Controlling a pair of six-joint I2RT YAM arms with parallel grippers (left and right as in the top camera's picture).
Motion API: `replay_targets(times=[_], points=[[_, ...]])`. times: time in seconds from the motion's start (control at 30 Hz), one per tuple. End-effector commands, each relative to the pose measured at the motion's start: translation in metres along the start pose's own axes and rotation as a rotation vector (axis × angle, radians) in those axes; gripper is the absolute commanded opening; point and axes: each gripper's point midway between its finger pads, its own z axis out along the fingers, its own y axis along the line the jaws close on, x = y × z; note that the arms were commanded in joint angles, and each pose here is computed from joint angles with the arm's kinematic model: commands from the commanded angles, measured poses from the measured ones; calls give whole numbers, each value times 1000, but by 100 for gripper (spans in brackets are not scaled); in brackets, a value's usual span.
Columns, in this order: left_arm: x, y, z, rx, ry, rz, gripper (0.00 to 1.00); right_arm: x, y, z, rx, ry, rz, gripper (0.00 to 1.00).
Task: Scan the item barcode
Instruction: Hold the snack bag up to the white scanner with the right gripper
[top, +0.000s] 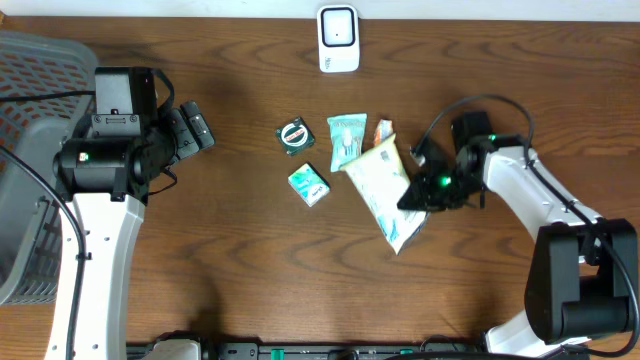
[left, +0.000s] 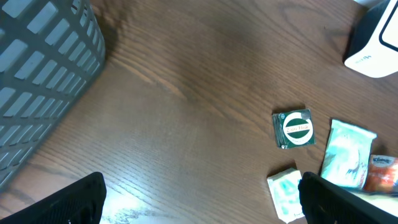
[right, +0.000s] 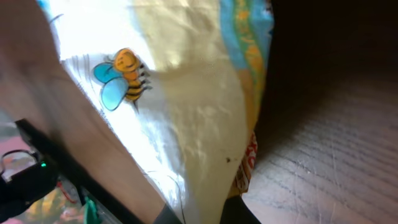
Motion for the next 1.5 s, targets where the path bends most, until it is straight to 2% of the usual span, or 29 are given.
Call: replay_targets(times=[0.0,0.13,0.27,0.4,0.63,0.97,1.13,1.23,1.37,1.43,1.47], points=[[-2,4,0,-17,-9,3,98,-38,55,-41,-129,-135,-237,1],[-2,4,0,-17,-9,3,98,-69,93,-80,-181,-283,-461,1],[-2,4,0,-17,-9,2,98,-101,116,-108,-178,-432,-597,1],[-2,4,0,-17,-9,2,98,-124,139,-127,-229,-565,-745,1],[-2,4,0,-17,-9,3,98,-154,169,-152,-201,-762,-960,1],[-2,4,0,-17,-9,2,98,-166,170,-152,-140,-795,-916,1],[-2,4,0,-17,-9,2,98,-196,132,-151,150,-857,-650,1],[-2,4,0,-17,-9,3,98,-207,90,-160,575,-902,-494,1],[-2,4,0,-17,-9,2,98,-198,59,-195,1159,-909,-421,1],[-2,4,0,-17,-9,2,98,-189,50,-207,1380,-861,-401,1],[-2,4,0,-17,-9,3,98,-187,45,-207,1434,-830,-398,1]])
